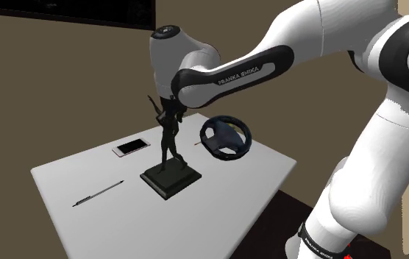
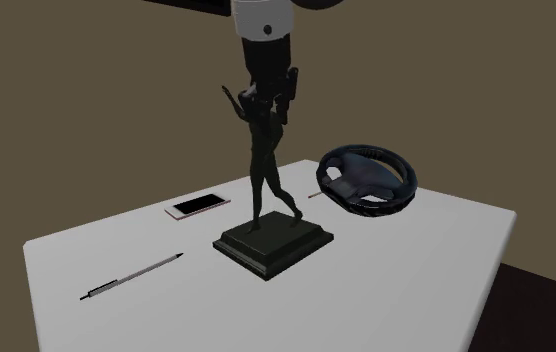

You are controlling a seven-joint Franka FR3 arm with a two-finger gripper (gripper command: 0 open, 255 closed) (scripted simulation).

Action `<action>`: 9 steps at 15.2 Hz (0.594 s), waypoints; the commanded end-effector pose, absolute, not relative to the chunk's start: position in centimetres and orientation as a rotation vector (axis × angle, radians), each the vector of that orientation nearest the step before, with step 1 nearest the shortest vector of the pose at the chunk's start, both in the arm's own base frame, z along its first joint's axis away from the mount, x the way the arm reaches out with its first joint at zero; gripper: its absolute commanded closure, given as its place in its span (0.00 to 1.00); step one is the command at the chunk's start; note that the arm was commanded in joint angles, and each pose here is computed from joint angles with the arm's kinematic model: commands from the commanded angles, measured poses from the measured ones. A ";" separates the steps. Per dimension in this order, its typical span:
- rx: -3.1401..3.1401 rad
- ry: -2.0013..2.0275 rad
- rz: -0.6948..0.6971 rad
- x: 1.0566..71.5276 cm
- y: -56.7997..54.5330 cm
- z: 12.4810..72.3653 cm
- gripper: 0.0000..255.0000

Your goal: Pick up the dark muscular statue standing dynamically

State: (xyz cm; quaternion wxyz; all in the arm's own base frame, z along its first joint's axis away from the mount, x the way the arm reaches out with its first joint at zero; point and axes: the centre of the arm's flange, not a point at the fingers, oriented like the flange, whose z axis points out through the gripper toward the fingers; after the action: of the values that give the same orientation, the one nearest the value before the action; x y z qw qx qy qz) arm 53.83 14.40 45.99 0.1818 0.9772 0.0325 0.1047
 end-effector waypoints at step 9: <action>2.759 0.091 0.298 53.7 14.3 51.3 1.00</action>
State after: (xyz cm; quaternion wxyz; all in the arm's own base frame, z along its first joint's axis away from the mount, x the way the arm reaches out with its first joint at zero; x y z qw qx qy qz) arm 53.74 14.28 50.66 0.1818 0.9772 0.0323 0.1048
